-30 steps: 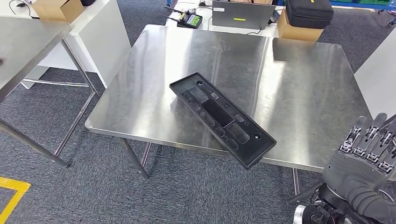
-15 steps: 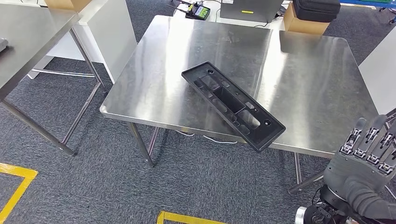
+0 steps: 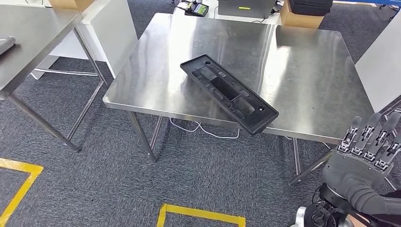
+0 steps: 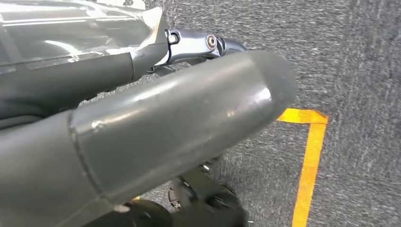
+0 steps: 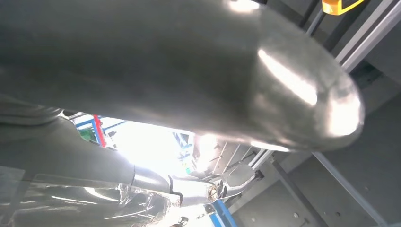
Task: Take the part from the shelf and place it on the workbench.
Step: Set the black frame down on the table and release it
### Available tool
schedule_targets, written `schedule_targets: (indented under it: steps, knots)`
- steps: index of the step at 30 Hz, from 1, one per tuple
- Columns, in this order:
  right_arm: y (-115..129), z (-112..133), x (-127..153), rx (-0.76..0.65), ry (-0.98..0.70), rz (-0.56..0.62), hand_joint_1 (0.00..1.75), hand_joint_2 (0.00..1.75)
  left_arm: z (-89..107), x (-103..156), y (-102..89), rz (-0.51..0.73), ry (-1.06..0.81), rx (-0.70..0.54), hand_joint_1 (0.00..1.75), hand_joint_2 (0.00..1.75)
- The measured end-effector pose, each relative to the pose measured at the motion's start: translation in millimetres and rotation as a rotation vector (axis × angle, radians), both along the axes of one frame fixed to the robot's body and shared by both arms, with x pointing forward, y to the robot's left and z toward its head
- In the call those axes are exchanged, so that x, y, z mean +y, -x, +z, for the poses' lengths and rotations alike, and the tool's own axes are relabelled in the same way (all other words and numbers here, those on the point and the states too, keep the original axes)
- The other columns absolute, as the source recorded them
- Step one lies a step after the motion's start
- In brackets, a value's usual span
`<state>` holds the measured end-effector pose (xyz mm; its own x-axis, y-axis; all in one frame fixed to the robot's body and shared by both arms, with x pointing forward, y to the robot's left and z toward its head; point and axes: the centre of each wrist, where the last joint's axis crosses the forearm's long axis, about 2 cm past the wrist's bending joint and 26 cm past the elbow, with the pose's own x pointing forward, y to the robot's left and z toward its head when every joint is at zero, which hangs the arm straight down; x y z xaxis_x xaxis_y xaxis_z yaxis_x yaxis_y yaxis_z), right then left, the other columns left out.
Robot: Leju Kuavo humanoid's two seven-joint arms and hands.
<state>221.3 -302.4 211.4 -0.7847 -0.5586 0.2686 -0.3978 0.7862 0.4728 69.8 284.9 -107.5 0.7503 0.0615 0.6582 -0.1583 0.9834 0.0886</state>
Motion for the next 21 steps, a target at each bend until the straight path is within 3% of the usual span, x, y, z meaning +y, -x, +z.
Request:
schedule_targets:
  steps: [21]
  knots:
    - [-5.6, -5.3, 2.6, 0.038, 0.003, 0.004, 0.00, 0.00, -0.6, 0.7, 3.9, 0.010, -0.006, 0.009, 0.00, 0.00]
